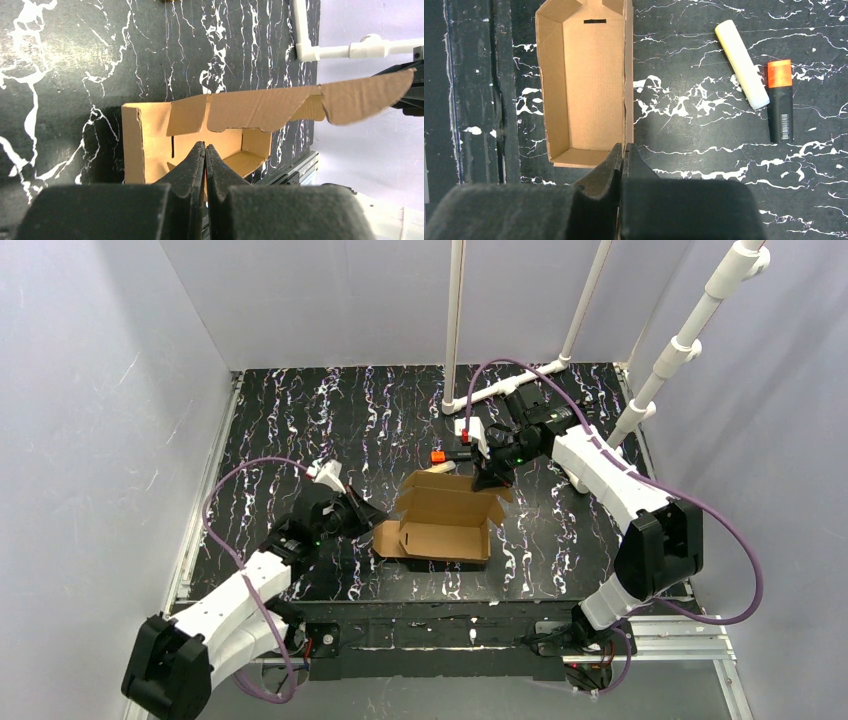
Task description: Fold the paper box
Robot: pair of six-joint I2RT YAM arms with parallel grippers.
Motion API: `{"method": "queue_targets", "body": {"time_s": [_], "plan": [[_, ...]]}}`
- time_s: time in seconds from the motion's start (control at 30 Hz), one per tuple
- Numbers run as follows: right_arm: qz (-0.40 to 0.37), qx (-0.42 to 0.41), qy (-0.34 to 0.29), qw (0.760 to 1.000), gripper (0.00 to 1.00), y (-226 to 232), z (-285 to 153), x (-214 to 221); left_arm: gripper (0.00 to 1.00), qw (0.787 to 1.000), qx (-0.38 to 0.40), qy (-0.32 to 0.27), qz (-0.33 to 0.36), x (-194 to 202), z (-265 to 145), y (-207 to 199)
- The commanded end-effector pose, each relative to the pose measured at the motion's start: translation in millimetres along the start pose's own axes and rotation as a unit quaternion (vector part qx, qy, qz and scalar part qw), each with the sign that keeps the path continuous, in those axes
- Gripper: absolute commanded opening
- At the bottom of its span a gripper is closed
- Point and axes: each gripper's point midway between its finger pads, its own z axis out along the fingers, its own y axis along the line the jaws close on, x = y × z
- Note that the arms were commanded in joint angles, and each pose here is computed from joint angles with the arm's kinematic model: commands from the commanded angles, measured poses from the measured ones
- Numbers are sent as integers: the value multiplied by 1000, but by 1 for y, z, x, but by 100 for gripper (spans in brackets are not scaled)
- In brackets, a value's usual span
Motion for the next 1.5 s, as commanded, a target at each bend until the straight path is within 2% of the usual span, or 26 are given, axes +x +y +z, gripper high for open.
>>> {"method": "queue_targets", "body": {"time_s": [0.0,0.2,0.57,0.77,1.27,1.37,1.47], "plan": [[-19,5,-22,1000,1,8,-9,-15,0,999,-32,3,20,-5,-22,0],[-18,3,-23,1000,1,8,-7,-14,0,999,-17,37,-20,11,-36,-13],[-11,1,-20,1000,1,7,-4,-10,0,982,-145,101,-64,45,-31,-1],[-11,-1,-22,1000,1,8,-4,-10,0,977,-170,117,-58,55,-11,4],[-13,-2,-27,1000,1,10,-5,-12,0,983,-126,131,-24,64,36,0],[-15,6,-22,1000,1,8,-6,-11,0,984,-124,128,-11,63,32,2],[-16,13,-18,1000,1,6,-8,-10,0,990,-112,89,19,50,17,2]]}}
